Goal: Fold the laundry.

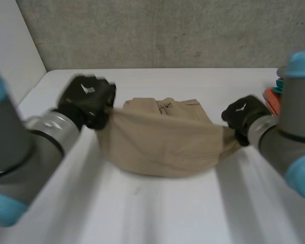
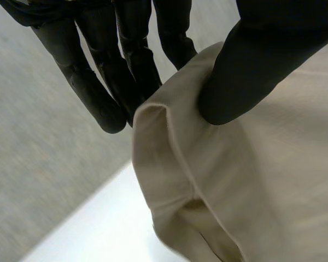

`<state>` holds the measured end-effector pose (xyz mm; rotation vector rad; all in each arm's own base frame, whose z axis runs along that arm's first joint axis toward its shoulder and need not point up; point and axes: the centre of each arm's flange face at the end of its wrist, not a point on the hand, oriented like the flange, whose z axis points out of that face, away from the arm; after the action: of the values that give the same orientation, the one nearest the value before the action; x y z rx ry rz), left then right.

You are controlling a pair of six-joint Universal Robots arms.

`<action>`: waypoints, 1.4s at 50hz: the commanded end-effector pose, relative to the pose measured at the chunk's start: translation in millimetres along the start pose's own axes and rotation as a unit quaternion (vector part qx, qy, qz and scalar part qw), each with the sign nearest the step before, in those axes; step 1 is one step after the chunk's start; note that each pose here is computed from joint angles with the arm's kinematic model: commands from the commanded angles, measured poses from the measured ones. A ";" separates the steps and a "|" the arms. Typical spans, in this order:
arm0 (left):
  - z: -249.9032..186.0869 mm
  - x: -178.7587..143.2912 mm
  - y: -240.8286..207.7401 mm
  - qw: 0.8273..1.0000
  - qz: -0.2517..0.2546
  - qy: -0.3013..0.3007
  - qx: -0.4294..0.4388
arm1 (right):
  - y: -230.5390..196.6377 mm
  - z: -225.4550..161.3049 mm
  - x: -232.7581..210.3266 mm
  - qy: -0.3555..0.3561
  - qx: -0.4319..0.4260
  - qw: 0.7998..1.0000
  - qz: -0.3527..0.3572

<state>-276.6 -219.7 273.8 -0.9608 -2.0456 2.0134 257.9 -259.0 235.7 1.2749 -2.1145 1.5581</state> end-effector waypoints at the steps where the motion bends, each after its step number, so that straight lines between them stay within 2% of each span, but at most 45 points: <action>1: -34.9 -18.0 -27.5 1.000 0.006 0.014 -0.025 | -24.3 -54.8 22.7 -0.010 0.048 0.998 -0.027; 6: -30.8 -15.8 -3.7 0.993 0.007 0.045 -0.109 | -16.4 -57.5 14.7 -0.069 0.041 0.996 -0.026; 12: 18.6 -10.8 47.0 0.984 0.006 0.054 -0.169 | 0.2 -24.8 -5.8 -0.106 0.014 0.994 -0.017; 17: 59.7 -12.7 59.8 0.988 0.006 0.044 -0.149 | -0.9 15.3 -11.0 -0.056 0.047 0.997 -0.005; 21: 91.0 -34.5 13.8 0.999 0.012 -0.008 -0.029 | -28.7 51.8 11.9 0.049 0.136 0.990 0.004; 22: 97.7 -49.9 -19.4 0.998 0.012 -0.041 0.043 | -47.1 61.5 28.5 0.102 0.183 0.978 0.009; 24: 98.5 -64.8 -55.4 0.990 0.005 -0.074 0.122 | -66.2 66.2 46.6 0.154 0.229 0.961 0.015; 25: 94.6 -81.2 -90.6 0.974 -0.006 -0.108 0.200 | -76.6 65.8 55.7 0.179 0.254 0.950 0.020; 26: 90.0 -89.5 -107.8 0.963 -0.014 -0.125 0.239 | -95.1 63.0 72.5 0.222 0.301 0.927 0.027; 28: 77.3 -107.2 -140.6 0.937 -0.034 -0.154 0.311 | -111.4 57.4 85.6 0.252 0.346 0.903 0.036; 29: 63.3 -120.0 -166.6 0.912 -0.052 -0.174 0.367 | -126.2 49.1 94.5 0.273 0.388 0.879 0.046; 30: 57.1 -123.5 -174.4 0.905 -0.061 -0.178 0.382 | -132.7 43.5 97.2 0.278 0.405 0.870 0.048; 32: 49.2 -125.2 -180.2 0.902 -0.071 -0.180 0.387 | -145.2 32.7 102.3 0.285 0.438 0.851 0.051; 34: 47.1 -122.1 -175.7 0.910 -0.072 -0.174 0.368 | -154.1 20.7 103.3 0.275 0.462 0.842 0.050; 36: 49.1 -119.7 -164.8 0.921 -0.076 -0.170 0.342 | -154.5 16.2 106.0 0.267 0.465 0.842 0.052; 37: 51.9 -116.7 -151.0 0.932 -0.079 -0.165 0.314 | -150.9 17.1 106.8 0.258 0.459 0.848 0.054; 40: 55.7 -112.4 -126.5 0.947 -0.083 -0.157 0.269 | -140.5 23.0 105.3 0.242 0.440 0.863 0.060; 41: 56.6 -108.6 -109.8 0.955 -0.085 -0.153 0.240 | -133.3 26.2 101.3 0.230 0.424 0.874 0.063; 44: 55.8 -99.6 -84.3 0.965 -0.089 -0.144 0.198 | -120.7 31.8 87.2 0.198 0.396 0.895 0.062; 45: 55.9 -91.9 -65.6 0.972 -0.092 -0.135 0.169 | -110.3 35.5 76.0 0.171 0.374 0.910 0.060; 48: 54.8 -77.8 -35.4 0.981 -0.096 -0.114 0.123 | -90.2 41.1 53.9 0.116 0.333 0.934 0.052; 49: 53.0 -67.9 -14.8 0.986 -0.096 -0.101 0.091 | -76.1 43.1 37.7 0.078 0.304 0.948 0.048; 53: 49.5 -42.3 35.0 0.993 -0.099 -0.065 0.011 | -39.9 45.5 -2.9 -0.014 0.235 0.971 0.033; 56: 50.4 -27.3 62.9 0.995 -0.087 -0.046 -0.034 | -21.1 49.6 -21.3 -0.053 0.197 0.979 0.023; 60: 61.6 -24.0 81.7 0.996 -0.058 -0.044 -0.060 | 2.5 65.0 -38.8 -0.081 0.144 0.986 0.018; 70: 114.1 -24.8 105.2 0.996 -0.001 -0.055 -0.070 | 26.9 122.6 -58.7 -0.061 0.096 0.993 0.026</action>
<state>-265.3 -312.3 184.2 -0.8324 -2.2679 1.9384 303.9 -309.8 157.0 1.4991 -2.1133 1.8282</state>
